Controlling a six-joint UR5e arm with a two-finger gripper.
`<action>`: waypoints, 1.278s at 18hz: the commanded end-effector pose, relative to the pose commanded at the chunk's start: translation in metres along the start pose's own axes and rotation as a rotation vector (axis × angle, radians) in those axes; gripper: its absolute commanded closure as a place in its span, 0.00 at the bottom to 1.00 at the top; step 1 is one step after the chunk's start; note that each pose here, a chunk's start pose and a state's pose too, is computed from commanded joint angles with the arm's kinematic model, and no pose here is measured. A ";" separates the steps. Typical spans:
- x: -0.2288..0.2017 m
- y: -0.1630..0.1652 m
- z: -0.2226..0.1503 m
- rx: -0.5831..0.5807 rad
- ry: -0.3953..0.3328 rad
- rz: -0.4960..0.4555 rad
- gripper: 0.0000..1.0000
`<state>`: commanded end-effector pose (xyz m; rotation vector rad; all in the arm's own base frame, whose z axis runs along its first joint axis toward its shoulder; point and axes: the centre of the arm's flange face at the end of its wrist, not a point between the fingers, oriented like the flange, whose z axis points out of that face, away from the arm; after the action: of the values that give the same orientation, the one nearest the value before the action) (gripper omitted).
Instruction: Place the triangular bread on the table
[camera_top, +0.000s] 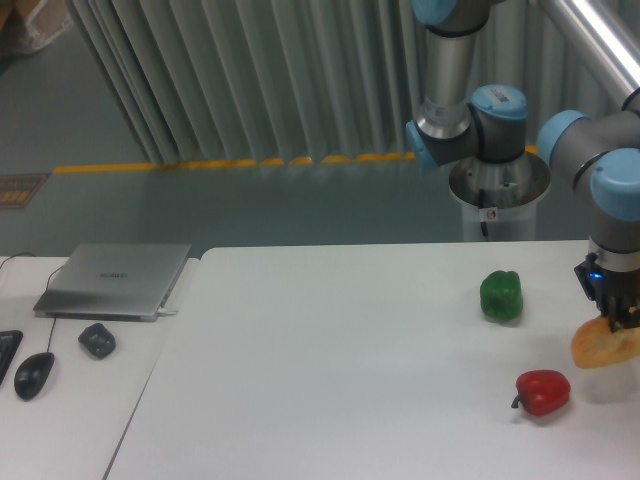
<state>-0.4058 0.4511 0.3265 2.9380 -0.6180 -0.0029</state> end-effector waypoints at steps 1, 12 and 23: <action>0.000 -0.002 0.001 -0.002 -0.004 0.001 0.78; 0.003 -0.021 0.005 -0.128 -0.082 0.039 0.00; -0.015 -0.028 -0.041 0.012 -0.179 -0.049 0.00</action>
<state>-0.4072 0.4881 0.3631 2.9855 -0.5699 -0.2708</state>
